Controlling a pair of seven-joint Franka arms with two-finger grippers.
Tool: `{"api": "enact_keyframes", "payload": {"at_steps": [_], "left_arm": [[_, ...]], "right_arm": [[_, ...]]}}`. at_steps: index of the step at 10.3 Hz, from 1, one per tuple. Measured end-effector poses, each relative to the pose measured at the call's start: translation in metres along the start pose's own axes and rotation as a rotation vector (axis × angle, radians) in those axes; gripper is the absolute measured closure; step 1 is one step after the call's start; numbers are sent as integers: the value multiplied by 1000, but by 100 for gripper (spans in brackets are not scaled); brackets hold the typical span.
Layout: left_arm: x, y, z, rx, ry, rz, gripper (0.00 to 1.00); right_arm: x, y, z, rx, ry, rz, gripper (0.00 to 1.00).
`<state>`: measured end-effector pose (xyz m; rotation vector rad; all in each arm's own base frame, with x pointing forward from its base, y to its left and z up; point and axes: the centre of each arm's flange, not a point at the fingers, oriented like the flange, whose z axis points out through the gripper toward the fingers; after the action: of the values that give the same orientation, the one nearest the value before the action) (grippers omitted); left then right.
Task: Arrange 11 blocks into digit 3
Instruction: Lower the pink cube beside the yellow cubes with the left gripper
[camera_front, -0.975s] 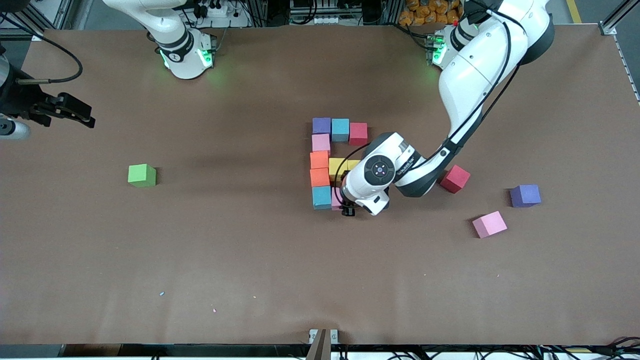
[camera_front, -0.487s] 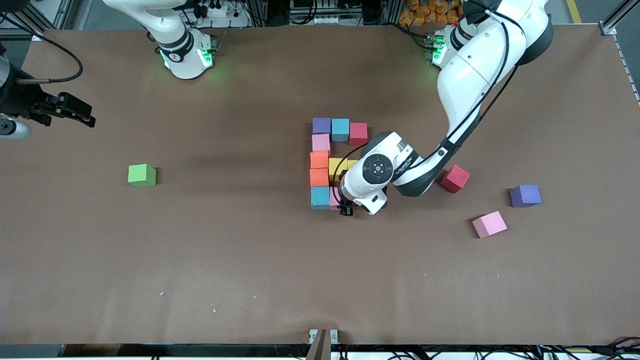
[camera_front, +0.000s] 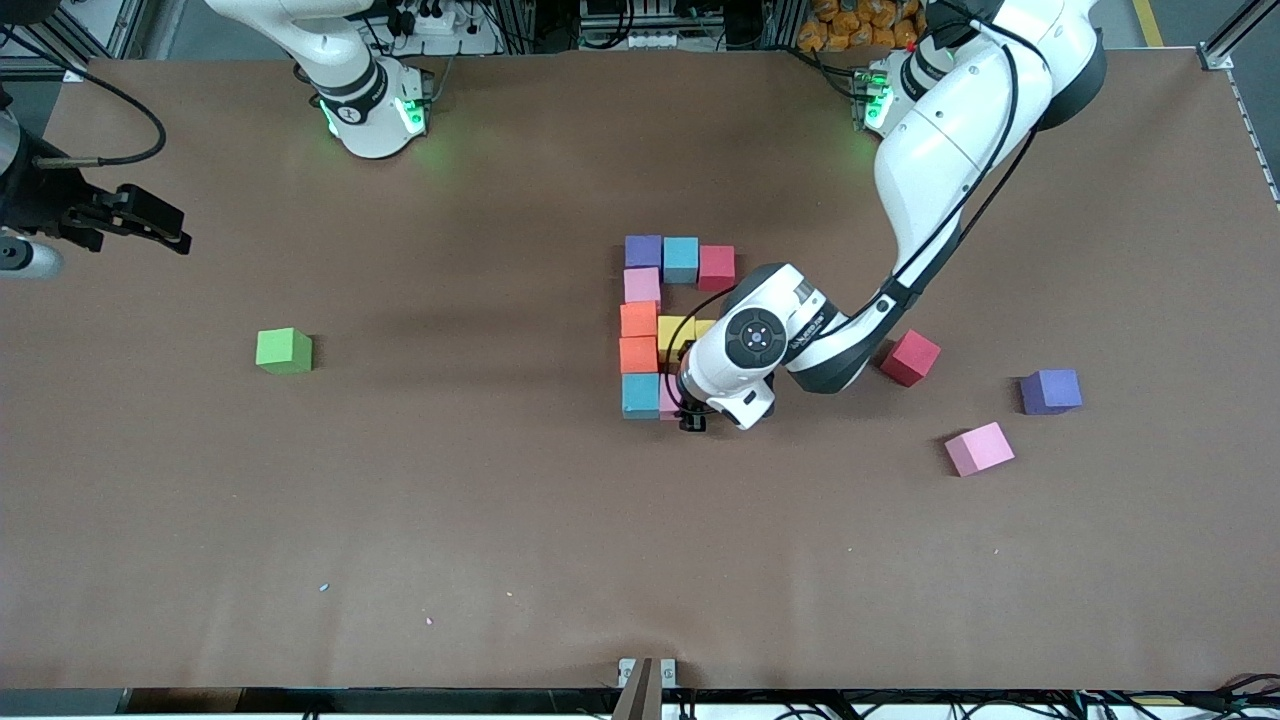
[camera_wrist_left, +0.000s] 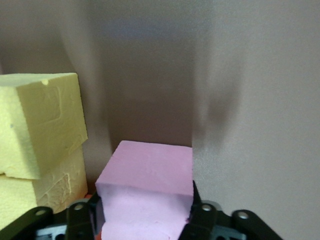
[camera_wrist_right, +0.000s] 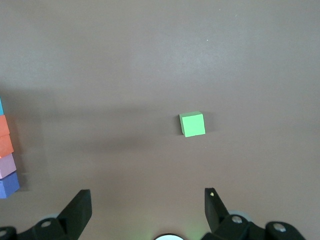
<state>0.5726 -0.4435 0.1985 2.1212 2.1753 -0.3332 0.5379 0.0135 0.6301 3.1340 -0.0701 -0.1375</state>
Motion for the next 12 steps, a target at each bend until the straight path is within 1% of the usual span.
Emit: {"api": "enact_keyframes", "payload": {"at_steps": [2, 3, 7, 12], "left_arm": [[-2, -1, 2, 0, -2, 21, 2], [-3, -2, 2, -1, -4, 25, 0], [-8, 4, -11, -24, -21, 26, 0], [-22, 7, -66, -100, -41, 46, 0]], "right_arm": [[0, 0, 0, 0, -1, 0, 0], [0, 0, 0, 0, -2, 0, 0], [-1, 0, 1, 0, -6, 0, 0], [-1, 0, 1, -1, -7, -1, 0]]}}
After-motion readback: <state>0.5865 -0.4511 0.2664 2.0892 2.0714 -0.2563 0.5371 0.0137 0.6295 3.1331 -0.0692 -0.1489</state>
